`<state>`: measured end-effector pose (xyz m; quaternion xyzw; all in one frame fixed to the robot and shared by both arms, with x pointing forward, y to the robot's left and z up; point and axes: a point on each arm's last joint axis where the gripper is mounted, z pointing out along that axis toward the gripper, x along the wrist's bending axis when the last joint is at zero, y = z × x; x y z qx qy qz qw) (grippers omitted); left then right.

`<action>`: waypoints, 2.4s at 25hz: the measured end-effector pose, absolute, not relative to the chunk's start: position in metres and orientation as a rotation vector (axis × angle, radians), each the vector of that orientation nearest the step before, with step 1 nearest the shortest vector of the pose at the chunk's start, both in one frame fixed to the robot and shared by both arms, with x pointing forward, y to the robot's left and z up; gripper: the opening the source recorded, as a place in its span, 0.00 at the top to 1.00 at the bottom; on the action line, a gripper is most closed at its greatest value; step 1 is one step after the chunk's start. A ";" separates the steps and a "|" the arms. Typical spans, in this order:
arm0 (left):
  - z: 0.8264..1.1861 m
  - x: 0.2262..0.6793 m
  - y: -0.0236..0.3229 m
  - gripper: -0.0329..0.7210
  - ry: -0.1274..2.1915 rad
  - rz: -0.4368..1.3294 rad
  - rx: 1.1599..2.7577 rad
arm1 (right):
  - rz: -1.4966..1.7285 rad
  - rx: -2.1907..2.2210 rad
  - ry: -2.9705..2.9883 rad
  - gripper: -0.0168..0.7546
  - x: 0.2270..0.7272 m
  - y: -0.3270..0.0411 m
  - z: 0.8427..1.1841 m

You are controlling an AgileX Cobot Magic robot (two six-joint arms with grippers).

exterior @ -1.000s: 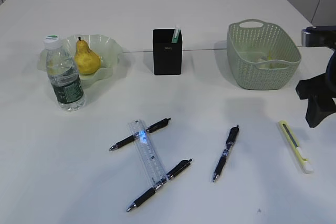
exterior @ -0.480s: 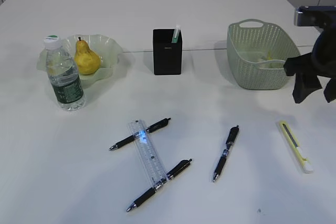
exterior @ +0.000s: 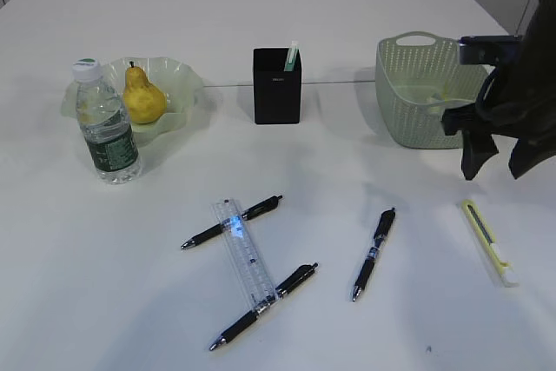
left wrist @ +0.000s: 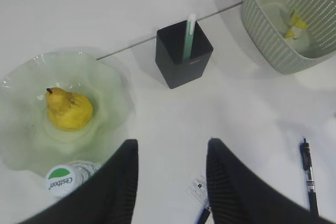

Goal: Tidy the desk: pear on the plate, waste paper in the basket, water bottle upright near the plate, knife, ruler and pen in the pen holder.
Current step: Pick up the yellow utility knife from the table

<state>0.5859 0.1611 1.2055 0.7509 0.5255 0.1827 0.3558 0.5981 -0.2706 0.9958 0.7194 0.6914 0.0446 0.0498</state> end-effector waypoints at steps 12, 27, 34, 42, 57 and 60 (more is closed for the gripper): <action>1.205 0.585 0.161 0.55 1.363 0.465 1.949 | 0.029 2.234 2.148 0.36 0.602 -0.270 0.970; 1.203 0.584 0.162 0.56 1.373 0.453 1.965 | -0.011 2.249 2.162 0.36 0.600 -0.270 0.968; 1.203 0.583 0.162 0.56 1.378 0.447 1.974 | -0.042 2.260 2.172 0.36 0.598 -0.271 0.968; 1.202 0.583 0.162 0.57 1.381 0.442 1.980 | -0.070 2.271 2.180 0.36 0.596 -0.271 0.968; 1.202 0.582 0.162 0.57 1.384 0.438 1.985 | -0.098 2.297 2.178 0.36 0.593 -0.271 0.968; 1.202 0.582 0.162 0.57 1.384 0.438 1.985 | -0.096 2.299 2.178 0.36 0.593 -0.271 0.968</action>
